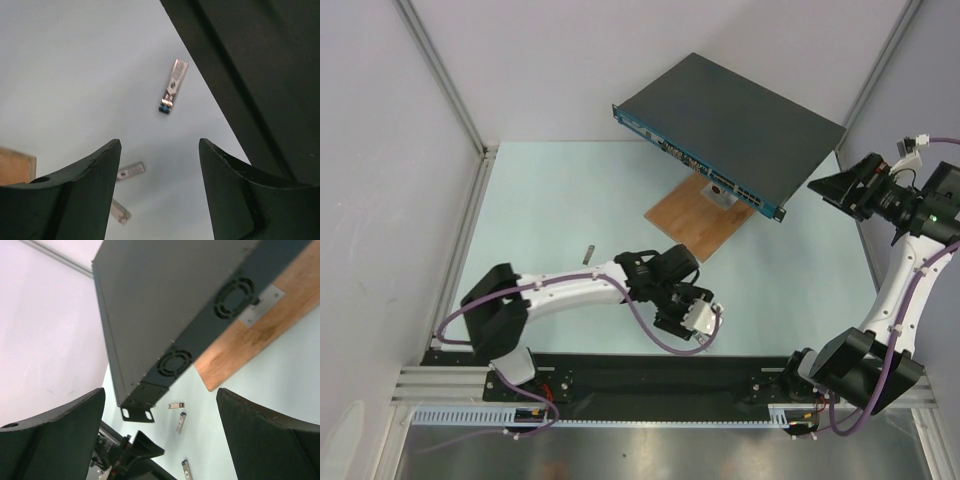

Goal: Insert the plug into the switch port

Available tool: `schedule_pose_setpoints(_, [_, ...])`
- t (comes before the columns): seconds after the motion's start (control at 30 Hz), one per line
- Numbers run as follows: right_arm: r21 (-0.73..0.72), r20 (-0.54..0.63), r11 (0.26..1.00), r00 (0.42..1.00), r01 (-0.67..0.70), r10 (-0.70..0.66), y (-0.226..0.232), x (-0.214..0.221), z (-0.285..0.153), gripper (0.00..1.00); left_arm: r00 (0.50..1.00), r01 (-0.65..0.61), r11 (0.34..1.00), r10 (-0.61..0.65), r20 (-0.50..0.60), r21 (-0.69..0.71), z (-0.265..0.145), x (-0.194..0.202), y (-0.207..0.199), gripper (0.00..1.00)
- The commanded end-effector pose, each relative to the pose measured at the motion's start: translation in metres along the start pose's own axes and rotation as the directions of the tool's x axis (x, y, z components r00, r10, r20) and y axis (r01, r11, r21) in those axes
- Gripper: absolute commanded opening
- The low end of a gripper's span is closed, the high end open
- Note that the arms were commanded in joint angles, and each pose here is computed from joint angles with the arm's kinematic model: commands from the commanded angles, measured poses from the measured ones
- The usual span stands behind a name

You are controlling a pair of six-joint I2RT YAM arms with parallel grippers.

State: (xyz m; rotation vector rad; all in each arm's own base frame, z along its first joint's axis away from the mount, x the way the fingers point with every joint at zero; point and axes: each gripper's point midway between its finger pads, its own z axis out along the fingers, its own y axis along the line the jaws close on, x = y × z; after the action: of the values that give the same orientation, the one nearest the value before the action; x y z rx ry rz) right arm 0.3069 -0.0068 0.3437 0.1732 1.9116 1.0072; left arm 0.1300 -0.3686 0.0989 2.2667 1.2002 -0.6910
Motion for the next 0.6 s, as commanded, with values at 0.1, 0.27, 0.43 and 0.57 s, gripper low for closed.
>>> schedule_pose_setpoints(0.1, [0.061, -0.028, 0.995, 0.997, 0.073, -0.071, 0.002, 0.009, -0.016, 1.0, 0.992, -0.107, 0.991, 0.101, 0.077, 0.078, 0.033, -0.031, 0.013, 0.69])
schedule_pose_setpoints(0.27, [0.021, -0.048, 0.999, 0.998, 0.048, -0.047, 0.009, 0.014, -0.017, 1.0, 0.993, -0.111, 0.982, 0.105, 0.049, 0.151, 0.055, -0.02, 0.014, 0.54])
schedule_pose_setpoints(0.43, [0.013, -0.048, 0.999, 0.998, 0.045, -0.045, 0.01, 0.014, -0.017, 1.0, 0.991, -0.132, 0.975, 0.128, 0.03, 0.178, 0.064, -0.01, 0.009, 0.49])
schedule_pose_setpoints(0.57, [0.013, -0.048, 0.998, 0.997, 0.065, -0.064, 0.008, 0.015, -0.017, 1.0, 0.991, -0.13, 0.971, 0.131, 0.012, 0.201, 0.071, -0.003, 0.004, 0.48])
